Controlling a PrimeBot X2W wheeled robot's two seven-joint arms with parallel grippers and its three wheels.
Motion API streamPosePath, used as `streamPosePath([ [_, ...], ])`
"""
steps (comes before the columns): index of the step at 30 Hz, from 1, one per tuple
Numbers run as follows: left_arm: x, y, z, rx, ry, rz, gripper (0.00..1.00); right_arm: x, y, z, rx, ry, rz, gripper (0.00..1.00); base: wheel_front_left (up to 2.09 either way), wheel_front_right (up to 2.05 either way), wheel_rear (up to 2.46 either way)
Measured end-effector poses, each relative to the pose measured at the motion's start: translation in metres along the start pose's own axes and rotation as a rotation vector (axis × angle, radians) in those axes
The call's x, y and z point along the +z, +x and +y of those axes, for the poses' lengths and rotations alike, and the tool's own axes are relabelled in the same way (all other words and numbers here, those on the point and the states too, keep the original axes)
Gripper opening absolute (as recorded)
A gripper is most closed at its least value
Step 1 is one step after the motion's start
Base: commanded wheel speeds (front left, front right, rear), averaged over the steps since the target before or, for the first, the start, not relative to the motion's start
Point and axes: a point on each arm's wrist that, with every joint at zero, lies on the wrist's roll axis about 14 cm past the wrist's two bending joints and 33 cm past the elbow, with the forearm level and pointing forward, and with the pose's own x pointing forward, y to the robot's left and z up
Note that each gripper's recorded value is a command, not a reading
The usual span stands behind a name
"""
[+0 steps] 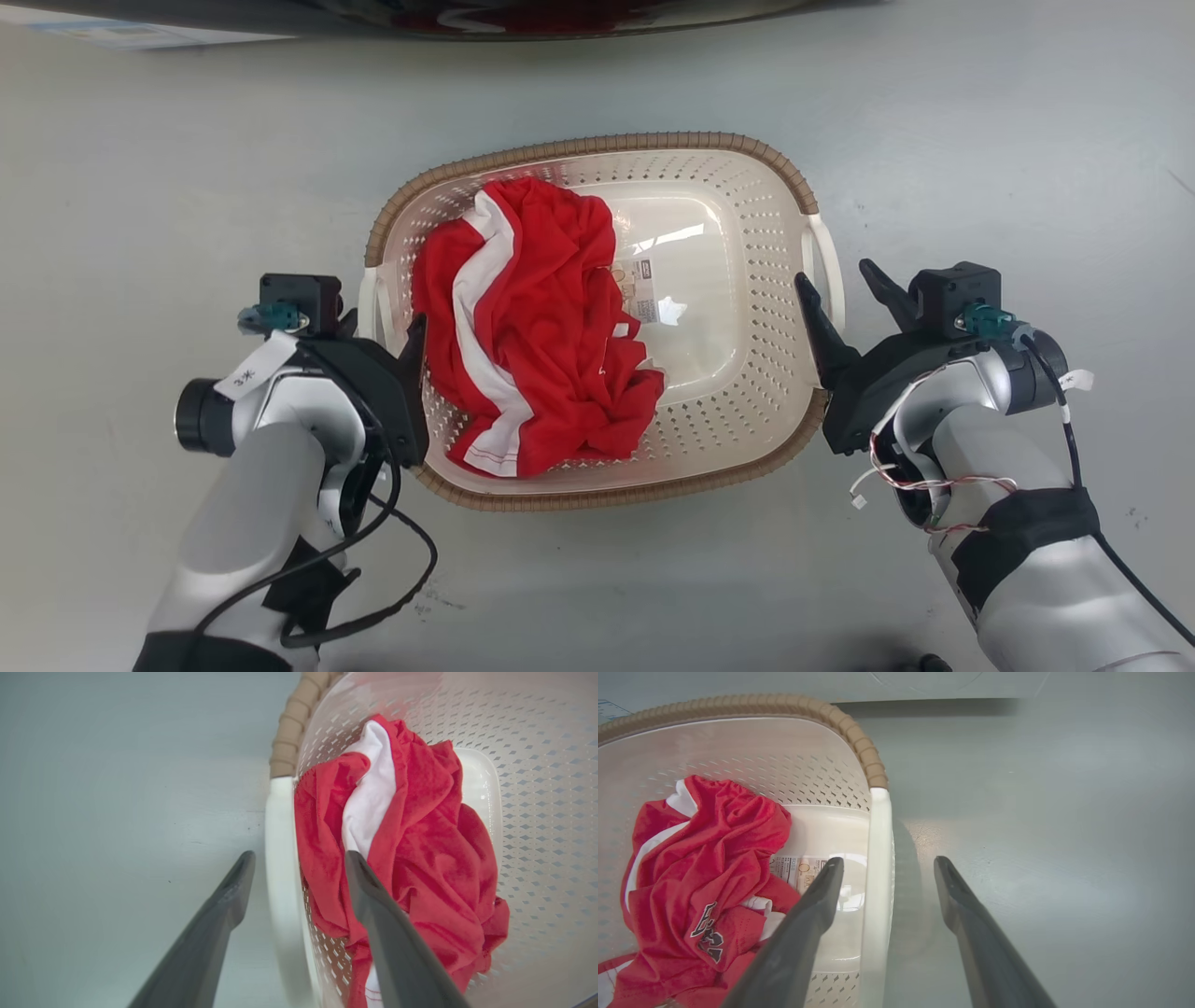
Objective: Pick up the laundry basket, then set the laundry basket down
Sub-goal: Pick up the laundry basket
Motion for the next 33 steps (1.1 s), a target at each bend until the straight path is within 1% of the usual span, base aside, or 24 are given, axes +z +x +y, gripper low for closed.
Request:
streamPosePath([
  [3, 0.002, 0.005, -0.001, -0.007, 0.007, 0.008, 1.0, -0.005, 0.004, 0.0, 0.003, 0.01, 0.017, 1.0, 0.0, 0.0, 0.0],
  [4, 0.003, 0.007, -0.001, -0.006, 0.007, 0.009, 0.91, -0.007, 0.005, 0.0, 0.006, 0.01, 0.025, 0.85, 0.0, 0.0, 0.0],
  [5, 0.004, 0.008, -0.001, -0.005, 0.007, 0.012, 0.21, -0.009, 0.006, 0.0, 0.006, 0.01, 0.033, 0.13, 0.0, 0.0, 0.0],
  [6, 0.004, 0.008, -0.001, -0.004, 0.006, 0.015, 0.0, -0.01, 0.006, 0.0, 0.006, 0.014, 0.038, 0.0, 0.0, 0.0, 0.0],
  [10, -0.001, 0.01, 0.002, -0.001, 0.006, 0.048, 0.0, -0.015, 0.008, 0.003, 0.016, 0.03, 0.057, 0.0, 0.0, 0.0, 0.0],
  [20, 0.0, 0.01, 0.002, 0.005, -0.001, 0.06, 0.0, -0.016, 0.009, 0.004, 0.029, 0.025, 0.077, 0.0, 0.0, 0.0, 0.0],
  [27, -0.002, 0.004, -0.003, 0.0, 0.004, 0.073, 0.0, -0.019, 0.0, 0.003, 0.025, 0.017, 0.104, 0.0, 0.0, 0.0, 0.0],
  [33, 0.005, -0.004, -0.01, -0.013, 0.017, 0.064, 0.0, -0.018, -0.01, 0.001, 0.008, 0.041, 0.139, 0.0, 0.0, 0.0, 0.0],
])
